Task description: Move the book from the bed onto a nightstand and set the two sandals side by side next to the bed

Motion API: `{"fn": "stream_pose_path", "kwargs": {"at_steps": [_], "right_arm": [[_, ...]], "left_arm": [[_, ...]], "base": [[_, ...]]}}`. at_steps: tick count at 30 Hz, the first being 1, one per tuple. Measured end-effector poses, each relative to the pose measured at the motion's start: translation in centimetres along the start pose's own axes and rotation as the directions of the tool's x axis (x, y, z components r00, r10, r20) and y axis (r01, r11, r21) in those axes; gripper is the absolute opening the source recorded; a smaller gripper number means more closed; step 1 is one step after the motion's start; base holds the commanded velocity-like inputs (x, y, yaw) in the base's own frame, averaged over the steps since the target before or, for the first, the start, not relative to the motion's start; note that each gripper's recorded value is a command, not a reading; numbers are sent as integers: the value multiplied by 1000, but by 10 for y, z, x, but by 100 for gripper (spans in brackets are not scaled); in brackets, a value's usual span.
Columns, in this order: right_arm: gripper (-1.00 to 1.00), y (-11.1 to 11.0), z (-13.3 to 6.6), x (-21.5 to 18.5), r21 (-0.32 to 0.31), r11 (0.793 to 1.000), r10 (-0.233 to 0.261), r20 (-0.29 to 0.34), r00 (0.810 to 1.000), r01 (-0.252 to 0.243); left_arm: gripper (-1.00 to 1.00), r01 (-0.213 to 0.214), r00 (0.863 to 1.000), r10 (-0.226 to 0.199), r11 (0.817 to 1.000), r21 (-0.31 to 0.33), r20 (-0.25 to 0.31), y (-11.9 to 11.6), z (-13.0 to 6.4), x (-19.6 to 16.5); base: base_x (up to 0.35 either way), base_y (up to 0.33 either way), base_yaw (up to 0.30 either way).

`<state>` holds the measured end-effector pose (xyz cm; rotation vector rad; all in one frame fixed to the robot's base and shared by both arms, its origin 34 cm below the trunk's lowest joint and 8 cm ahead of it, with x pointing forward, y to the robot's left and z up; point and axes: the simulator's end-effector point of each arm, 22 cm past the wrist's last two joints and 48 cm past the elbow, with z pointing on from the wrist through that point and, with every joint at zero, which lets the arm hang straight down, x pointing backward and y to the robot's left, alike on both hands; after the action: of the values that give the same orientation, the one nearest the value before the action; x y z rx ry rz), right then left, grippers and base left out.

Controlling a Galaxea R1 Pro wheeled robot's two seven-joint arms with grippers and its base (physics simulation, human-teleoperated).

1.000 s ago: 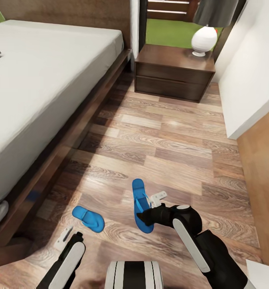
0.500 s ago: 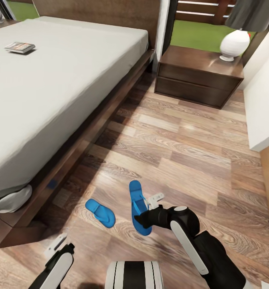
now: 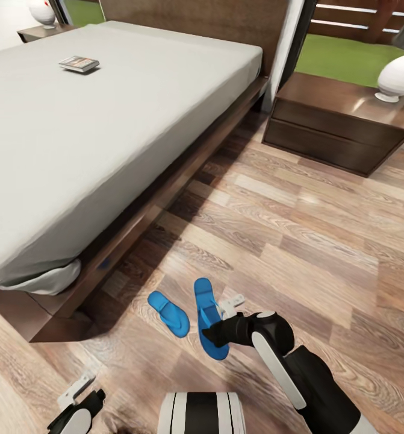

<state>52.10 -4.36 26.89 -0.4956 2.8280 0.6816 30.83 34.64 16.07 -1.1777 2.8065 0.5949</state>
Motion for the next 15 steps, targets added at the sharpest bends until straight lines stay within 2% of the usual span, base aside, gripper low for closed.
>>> {"fn": "stream_pose_path", "kwargs": {"at_steps": [5,9,12,14,15], "right_arm": [[-100,-5,10,11,10,1000,4,-41,999,-3],[-100,-11,20,7,24,1000,-14,-52,999,15],[-100,-12,34,3,31,999,-39,-55,998,41],[-100,-11,55,-1,38,996,-74,-42,996,76],[-100,-11,56,-1,40,996,-76,-42,996,78]], "left_arm": [[100,-3,1000,3,1000,-1,-11,9,0,9],[100,1,1000,-2,1000,-8,-18,19,-1,15],[100,20,1000,-21,999,-25,-21,32,-1,14],[100,41,999,-42,999,-30,-7,42,-3,4],[100,42,999,-42,999,-29,-7,42,-3,4]], "base": [[0,0,284],[0,0,285],[0,0,286],[0,0,286],[0,0,286]]}}
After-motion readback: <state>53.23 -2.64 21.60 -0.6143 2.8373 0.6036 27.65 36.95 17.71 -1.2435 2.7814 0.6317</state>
